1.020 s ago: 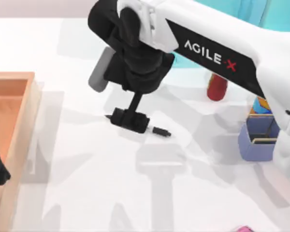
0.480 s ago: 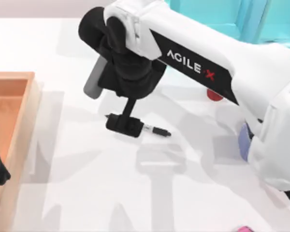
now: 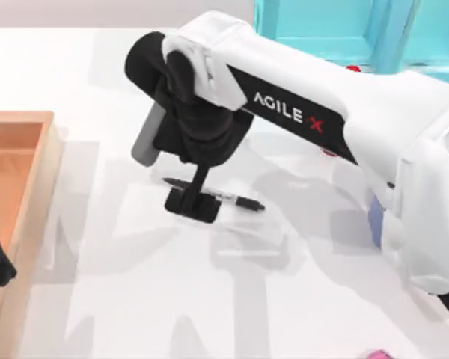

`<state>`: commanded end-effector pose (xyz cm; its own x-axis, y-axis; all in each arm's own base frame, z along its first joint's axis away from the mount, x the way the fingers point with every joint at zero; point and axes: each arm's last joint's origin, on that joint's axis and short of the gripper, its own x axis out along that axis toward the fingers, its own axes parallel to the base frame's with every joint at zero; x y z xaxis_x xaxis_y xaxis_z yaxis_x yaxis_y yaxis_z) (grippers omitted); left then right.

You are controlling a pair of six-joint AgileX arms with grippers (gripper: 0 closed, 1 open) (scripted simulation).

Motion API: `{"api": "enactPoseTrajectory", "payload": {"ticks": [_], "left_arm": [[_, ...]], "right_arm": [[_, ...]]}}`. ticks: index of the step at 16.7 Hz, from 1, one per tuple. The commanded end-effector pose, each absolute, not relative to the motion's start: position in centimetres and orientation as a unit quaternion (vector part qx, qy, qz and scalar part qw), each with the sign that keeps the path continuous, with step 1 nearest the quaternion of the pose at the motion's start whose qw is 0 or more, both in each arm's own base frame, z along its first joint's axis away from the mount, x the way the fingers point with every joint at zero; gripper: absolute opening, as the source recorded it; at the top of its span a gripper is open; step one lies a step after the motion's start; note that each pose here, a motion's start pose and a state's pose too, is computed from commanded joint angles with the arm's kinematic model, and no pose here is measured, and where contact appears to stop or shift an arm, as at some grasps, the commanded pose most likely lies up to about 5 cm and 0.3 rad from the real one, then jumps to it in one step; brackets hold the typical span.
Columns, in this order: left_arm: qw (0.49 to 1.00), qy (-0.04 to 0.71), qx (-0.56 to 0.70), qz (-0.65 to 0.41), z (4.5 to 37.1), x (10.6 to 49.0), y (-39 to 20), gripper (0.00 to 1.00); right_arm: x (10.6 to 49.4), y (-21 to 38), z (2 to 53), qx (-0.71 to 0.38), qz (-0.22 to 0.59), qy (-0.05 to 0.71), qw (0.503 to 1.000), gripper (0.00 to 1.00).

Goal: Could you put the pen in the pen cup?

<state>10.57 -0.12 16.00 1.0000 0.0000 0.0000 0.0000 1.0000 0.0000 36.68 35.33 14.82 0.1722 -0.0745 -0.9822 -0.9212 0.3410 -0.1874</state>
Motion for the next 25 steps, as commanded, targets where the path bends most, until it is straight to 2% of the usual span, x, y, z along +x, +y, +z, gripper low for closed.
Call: {"api": "enactPoseTrajectory", "payload": {"ticks": [5,10,23,25], "left_arm": [[1.0,0.0,0.0,0.0,16.0,10.6,-0.1,1.0],[1.0,0.0,0.0,0.0,16.0,10.6,-0.1,1.0],[1.0,0.0,0.0,0.0,16.0,10.6,-0.1,1.0],[1.0,0.0,0.0,0.0,16.0,10.6,-0.1,1.0]], "right_arm": [[37.5,34.8,9.0,-0.458,0.345,0.541,0.615,1.0],[37.5,34.7,8.4,-0.458,0.345,0.542,0.614,1.0],[37.5,34.7,8.4,-0.458,0.345,0.542,0.614,0.02],[37.5,34.7,8.4,-0.458,0.345,0.542,0.614,0.0]]}}
